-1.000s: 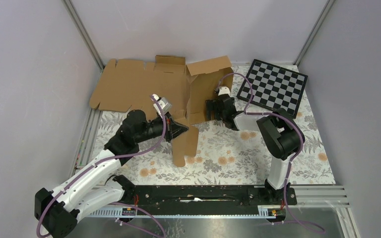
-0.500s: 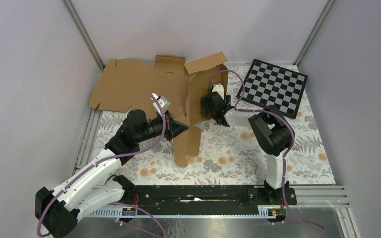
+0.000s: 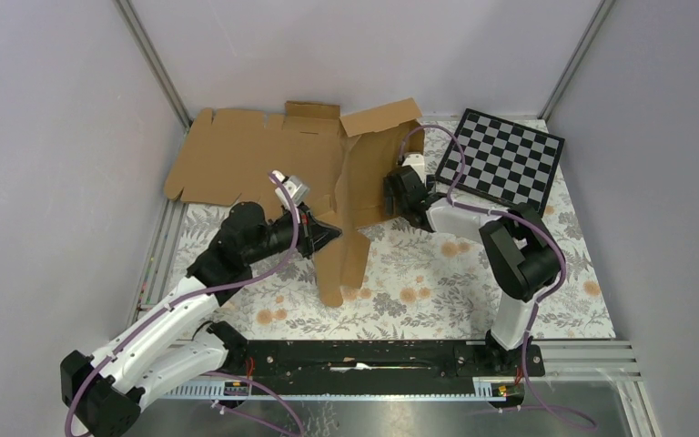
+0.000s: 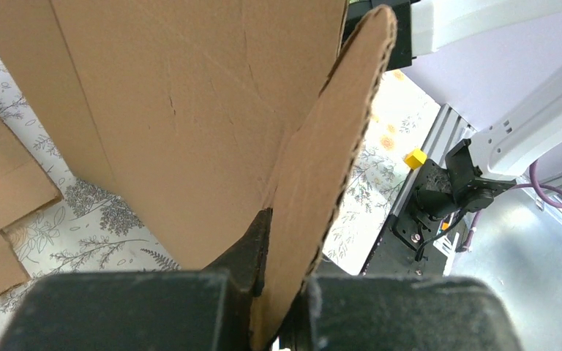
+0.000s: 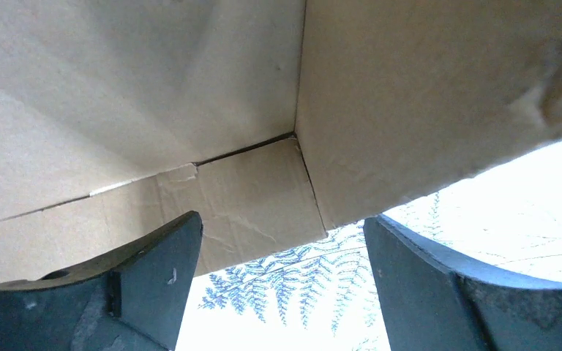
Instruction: Fold the paper box
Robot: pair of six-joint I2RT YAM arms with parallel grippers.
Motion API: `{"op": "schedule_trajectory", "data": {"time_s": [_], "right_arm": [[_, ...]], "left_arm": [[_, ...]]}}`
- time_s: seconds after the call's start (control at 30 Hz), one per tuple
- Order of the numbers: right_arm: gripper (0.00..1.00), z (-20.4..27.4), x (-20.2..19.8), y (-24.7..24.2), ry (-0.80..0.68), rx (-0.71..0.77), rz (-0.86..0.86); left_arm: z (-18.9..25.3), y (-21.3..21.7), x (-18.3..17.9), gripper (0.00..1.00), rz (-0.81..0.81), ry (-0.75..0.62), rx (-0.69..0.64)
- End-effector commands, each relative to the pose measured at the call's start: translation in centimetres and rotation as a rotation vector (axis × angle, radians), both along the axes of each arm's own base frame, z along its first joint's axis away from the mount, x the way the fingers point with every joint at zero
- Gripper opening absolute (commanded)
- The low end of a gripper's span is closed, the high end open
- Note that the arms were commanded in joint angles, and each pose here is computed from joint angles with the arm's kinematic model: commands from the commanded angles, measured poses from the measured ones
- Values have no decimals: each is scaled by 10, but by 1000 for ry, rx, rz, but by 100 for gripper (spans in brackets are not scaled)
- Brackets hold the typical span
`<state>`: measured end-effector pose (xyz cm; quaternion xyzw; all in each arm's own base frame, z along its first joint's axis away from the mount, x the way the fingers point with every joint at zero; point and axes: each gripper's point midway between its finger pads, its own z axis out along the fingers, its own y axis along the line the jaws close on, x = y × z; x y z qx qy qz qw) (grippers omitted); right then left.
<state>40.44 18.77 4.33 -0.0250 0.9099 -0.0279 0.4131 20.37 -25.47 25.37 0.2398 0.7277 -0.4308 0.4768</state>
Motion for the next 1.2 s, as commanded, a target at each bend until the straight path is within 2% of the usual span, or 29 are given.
{"op": "schedule_trajectory", "data": {"time_s": [0.0, 0.23, 0.37, 0.5, 0.67, 0.83, 1.0, 1.17], "right_arm": [[87, -1, -1, -4, 19, 10, -22], [94, -34, 4, 8, 40, 72, 10], [94, -55, -7, -6, 93, 6, -21], [93, -55, -22, -23, 94, -21, -63], [93, -20, -27, -17, 18, 66, -25], [99, 31, -34, -4, -52, 159, 70], [100, 59, -56, -11, -51, 189, 90], [100, 85, -80, -33, -72, 176, 62]], "left_arm": [[0, 4, -9, 0, 2, 42, -5], [-7, 6, -13, 0, 3, 63, 0], [-9, 9, -13, 0, 16, 64, 10], [-9, 10, -12, 0, 27, 65, 10], [2, 12, -8, 0, 55, 65, 10], [27, 18, -7, 0, 83, 87, 49], [42, 17, -16, 0, 54, 168, 76], [50, 4, -35, 0, -57, 309, 78]]}}
